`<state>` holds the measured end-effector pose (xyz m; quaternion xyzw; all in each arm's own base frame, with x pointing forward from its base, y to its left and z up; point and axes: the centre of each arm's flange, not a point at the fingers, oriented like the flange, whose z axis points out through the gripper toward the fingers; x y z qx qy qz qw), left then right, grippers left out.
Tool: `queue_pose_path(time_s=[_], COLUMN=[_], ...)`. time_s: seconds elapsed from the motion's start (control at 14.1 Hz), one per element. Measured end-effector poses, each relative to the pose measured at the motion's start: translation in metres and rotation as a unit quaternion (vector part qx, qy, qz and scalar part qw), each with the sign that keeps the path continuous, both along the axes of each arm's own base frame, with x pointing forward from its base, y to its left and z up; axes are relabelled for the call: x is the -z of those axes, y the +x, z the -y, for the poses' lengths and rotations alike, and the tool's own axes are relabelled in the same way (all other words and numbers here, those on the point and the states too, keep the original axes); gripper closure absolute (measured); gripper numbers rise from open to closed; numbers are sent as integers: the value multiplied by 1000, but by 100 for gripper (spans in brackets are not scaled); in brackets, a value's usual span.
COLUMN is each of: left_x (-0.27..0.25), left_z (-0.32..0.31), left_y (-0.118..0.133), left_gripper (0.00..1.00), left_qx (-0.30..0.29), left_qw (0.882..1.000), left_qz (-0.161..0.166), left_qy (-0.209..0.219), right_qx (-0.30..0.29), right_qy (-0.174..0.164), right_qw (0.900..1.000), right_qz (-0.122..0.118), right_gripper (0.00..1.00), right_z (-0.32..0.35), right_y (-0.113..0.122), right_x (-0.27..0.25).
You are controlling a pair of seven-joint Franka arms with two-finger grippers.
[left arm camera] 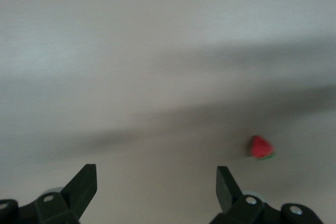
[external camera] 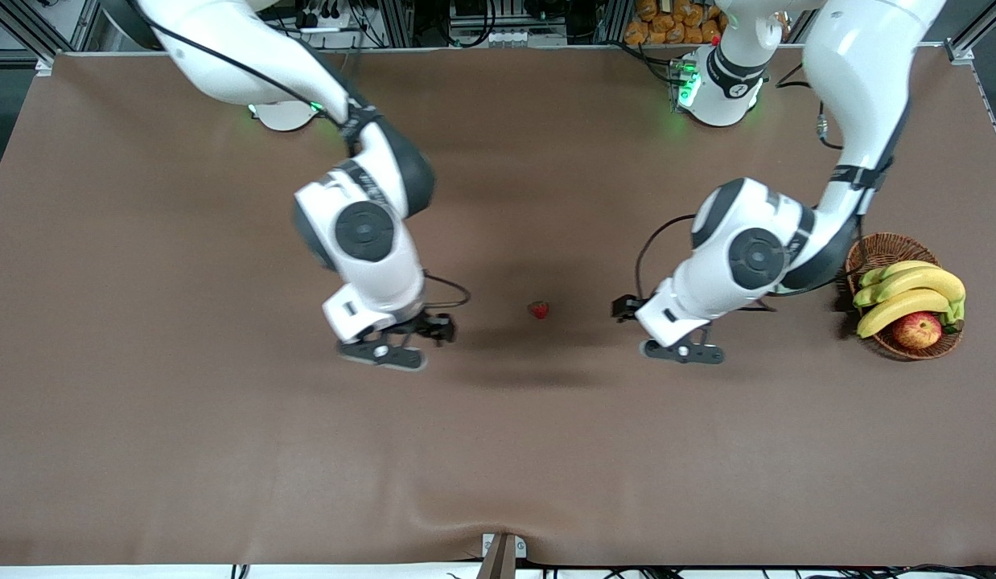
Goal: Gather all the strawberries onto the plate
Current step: 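Grasp the third strawberry with the left gripper while the right gripper retracts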
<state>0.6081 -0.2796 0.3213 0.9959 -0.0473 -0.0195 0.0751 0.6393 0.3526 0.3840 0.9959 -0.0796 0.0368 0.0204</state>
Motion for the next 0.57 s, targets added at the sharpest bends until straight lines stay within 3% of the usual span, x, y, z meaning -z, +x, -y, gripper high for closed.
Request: queue_pose_path(time_s=[0.14, 0.35, 0.57], left_x=[10, 36, 59], left_z=[34, 79, 126], left_y=[-8, -29, -52], left_gripper=[0, 0, 0], left_qx=[-7, 12, 27], left_qw=[1000, 1000, 999], left_qz=[12, 22, 22], left_qy=[-15, -7, -1], right_qx=[-38, -82, -101], right_qy=[-15, -35, -28], right_qw=[999, 996, 994], right_qz=[-8, -8, -37], right_gripper=[0, 0, 0], right_z=[43, 105, 186], right_y=[11, 10, -3], right_x=[-27, -69, -112])
